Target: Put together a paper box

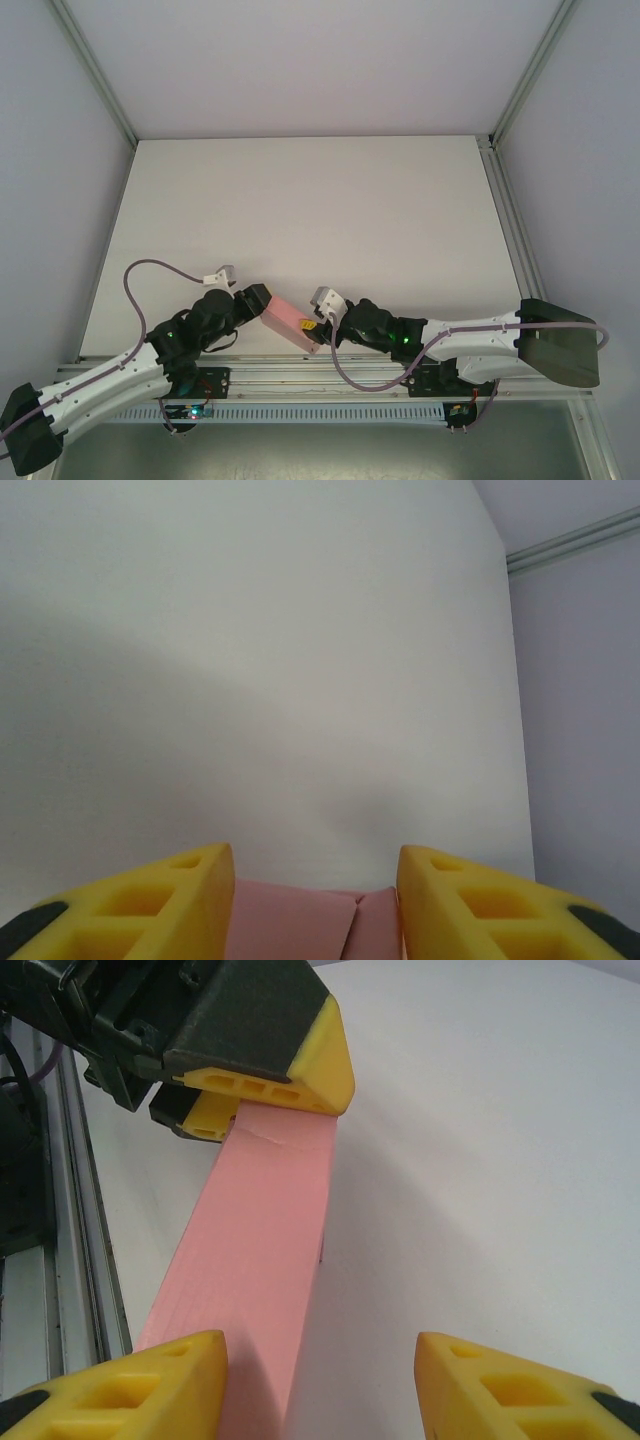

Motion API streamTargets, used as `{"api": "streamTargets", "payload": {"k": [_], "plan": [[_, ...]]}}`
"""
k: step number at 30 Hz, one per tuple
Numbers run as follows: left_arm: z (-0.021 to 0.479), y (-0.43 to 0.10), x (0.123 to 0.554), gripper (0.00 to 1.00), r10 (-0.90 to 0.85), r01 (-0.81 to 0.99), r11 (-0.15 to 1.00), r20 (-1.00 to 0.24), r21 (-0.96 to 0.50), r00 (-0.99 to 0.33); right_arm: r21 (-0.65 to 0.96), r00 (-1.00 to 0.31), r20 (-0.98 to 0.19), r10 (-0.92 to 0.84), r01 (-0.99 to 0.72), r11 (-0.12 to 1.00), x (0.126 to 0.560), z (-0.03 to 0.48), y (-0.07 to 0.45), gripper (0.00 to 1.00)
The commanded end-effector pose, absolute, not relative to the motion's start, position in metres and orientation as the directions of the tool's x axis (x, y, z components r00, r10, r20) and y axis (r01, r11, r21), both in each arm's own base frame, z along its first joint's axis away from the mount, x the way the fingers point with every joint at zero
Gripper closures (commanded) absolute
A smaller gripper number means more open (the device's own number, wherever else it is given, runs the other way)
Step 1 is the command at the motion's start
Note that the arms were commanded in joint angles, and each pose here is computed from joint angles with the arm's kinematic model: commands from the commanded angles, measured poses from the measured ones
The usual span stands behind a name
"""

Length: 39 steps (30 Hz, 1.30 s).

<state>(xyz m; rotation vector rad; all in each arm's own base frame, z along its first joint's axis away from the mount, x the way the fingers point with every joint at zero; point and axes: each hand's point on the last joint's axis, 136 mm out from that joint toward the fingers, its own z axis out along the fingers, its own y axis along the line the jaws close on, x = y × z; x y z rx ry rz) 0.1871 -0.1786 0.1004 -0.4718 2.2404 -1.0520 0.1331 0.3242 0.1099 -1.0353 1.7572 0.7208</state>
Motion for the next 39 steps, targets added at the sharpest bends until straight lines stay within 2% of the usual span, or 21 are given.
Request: {"api": "streamTargets", "payload": {"k": [1, 4, 12, 19, 21, 27, 34, 38, 39], "plan": [[0.082, -0.176, 0.179, 0.62, -0.511, -0.080, 0.655, -0.363, -0.751, -0.779, -0.105, -0.257, -0.685, -0.681, -0.891, 0.442, 0.115, 0.008, 0.262, 0.48], [0.072, -0.172, 0.177, 0.81, -0.531, -0.105, 0.647, -0.346, -0.755, -0.774, -0.107, -0.261, -0.685, -0.680, -0.888, 0.448, 0.116, 0.008, 0.262, 0.48], [0.041, -0.166, 0.164, 0.98, -0.528, -0.152, 0.648, -0.297, -0.746, -0.796, -0.110, -0.265, -0.691, -0.673, -0.882, 0.459, 0.118, 0.010, 0.260, 0.48], [0.020, -0.158, 0.148, 0.99, -0.408, -0.111, 0.747, -0.321, -0.656, -0.855, -0.114, -0.268, -0.692, -0.671, -0.877, 0.468, 0.119, 0.011, 0.261, 0.48], [0.011, -0.154, 0.138, 0.92, -0.358, -0.106, 0.783, -0.305, -0.612, -0.882, -0.116, -0.268, -0.691, -0.672, -0.876, 0.468, 0.120, 0.011, 0.260, 0.48], [-0.009, -0.138, 0.120, 0.82, -0.305, -0.140, 0.847, -0.253, -0.513, -0.918, -0.118, -0.267, -0.692, -0.671, -0.875, 0.470, 0.120, 0.012, 0.261, 0.48], [-0.027, -0.124, 0.105, 0.82, -0.264, -0.157, 0.895, -0.212, -0.417, -0.941, -0.129, -0.261, -0.692, -0.673, -0.873, 0.471, 0.122, 0.013, 0.261, 0.48], [-0.026, -0.123, 0.107, 0.75, -0.235, -0.133, 0.911, -0.226, -0.390, -0.945, -0.130, -0.263, -0.690, -0.675, -0.872, 0.473, 0.123, 0.012, 0.261, 0.48], [-0.024, -0.125, 0.108, 0.76, -0.227, -0.125, 0.913, -0.230, -0.388, -0.946, -0.129, -0.263, -0.691, -0.673, -0.871, 0.473, 0.123, 0.012, 0.261, 0.48]]}}
